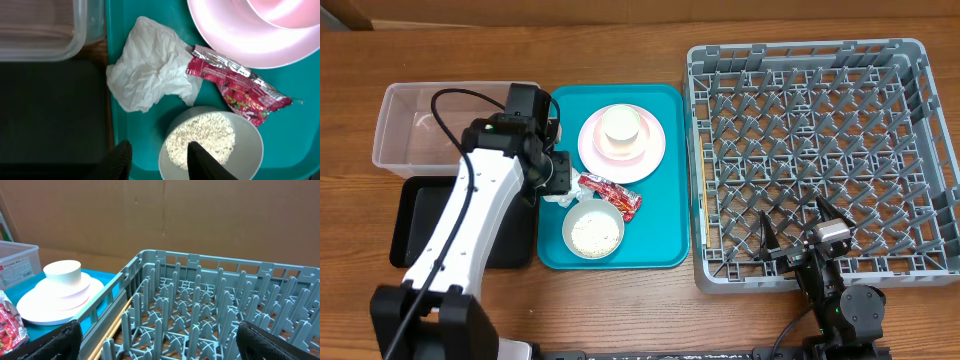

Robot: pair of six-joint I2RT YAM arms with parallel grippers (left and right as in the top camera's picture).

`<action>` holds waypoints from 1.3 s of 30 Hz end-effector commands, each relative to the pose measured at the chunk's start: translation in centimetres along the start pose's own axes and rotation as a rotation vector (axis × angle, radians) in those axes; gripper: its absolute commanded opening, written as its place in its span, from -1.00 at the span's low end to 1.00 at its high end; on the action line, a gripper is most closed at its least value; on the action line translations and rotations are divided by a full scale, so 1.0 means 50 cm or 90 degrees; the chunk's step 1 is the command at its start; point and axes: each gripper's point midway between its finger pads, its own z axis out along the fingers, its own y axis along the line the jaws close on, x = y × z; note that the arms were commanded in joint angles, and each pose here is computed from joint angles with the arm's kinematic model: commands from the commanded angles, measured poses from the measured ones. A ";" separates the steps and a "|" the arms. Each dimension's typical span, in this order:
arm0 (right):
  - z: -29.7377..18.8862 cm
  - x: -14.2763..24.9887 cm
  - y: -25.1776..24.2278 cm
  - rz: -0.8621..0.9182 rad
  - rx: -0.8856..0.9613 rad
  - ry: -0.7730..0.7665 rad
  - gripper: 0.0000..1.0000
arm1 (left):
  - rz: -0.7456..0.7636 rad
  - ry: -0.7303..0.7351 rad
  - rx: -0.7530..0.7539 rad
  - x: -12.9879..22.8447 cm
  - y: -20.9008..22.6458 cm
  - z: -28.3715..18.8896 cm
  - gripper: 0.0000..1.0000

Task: Sort waste into correct bins and load items into the dishwasher
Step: 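Move the left gripper over the white tissue on the teal tray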

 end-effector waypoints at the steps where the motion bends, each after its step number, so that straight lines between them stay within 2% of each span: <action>1: 0.000 0.002 0.000 -0.001 -0.001 -0.004 1.00 | -0.006 0.018 -0.009 0.000 0.001 0.032 -0.21; 17: 0.000 0.002 0.000 -0.001 -0.001 -0.004 1.00 | -0.008 0.101 -0.026 0.010 0.006 0.144 -0.18; 25: 0.000 0.002 0.000 -0.001 -0.001 -0.004 1.00 | -0.007 0.094 -0.022 0.002 0.002 0.151 -0.16; 33: 0.000 0.002 0.000 -0.001 -0.001 -0.005 1.00 | -0.006 0.089 -0.012 -0.001 -0.006 0.152 -0.01; 39: 0.000 0.002 0.000 -0.001 -0.001 -0.004 1.00 | -0.002 0.086 -0.004 -0.003 -0.015 0.153 -0.03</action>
